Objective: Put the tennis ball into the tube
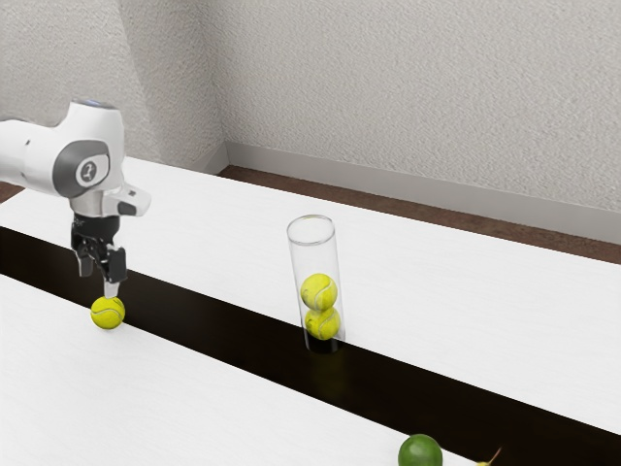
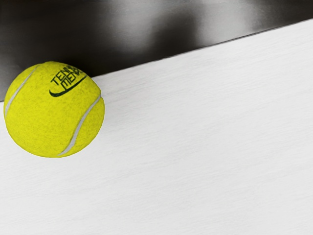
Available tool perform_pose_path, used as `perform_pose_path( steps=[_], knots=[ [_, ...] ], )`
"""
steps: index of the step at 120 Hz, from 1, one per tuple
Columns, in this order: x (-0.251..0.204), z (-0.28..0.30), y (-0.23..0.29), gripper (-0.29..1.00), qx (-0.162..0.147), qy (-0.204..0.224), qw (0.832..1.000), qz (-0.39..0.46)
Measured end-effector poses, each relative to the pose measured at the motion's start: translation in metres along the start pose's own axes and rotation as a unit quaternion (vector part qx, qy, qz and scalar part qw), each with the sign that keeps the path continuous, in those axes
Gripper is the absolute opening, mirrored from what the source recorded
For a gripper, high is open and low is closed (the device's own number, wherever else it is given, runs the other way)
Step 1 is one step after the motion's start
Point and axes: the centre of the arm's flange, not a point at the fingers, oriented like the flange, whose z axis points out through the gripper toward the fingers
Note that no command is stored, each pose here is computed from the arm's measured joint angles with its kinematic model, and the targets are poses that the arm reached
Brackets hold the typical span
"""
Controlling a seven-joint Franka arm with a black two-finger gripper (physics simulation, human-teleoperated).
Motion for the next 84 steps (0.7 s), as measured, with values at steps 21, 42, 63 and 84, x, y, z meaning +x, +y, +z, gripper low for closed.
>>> perform_pose_path(
  steps=[21,42,63,84],
  knots=[
    [0.006,0.037,-0.014,0.7,0.005,0.044,0.999,-0.012],
    [0.008,0.065,-0.041,0.7,0.002,0.075,0.997,-0.036],
    [0.015,0.089,-0.058,0.7,-0.005,0.094,0.994,-0.05],
    [0.018,0.1,-0.063,0.6,-0.011,0.103,0.993,-0.058]
  ],
)
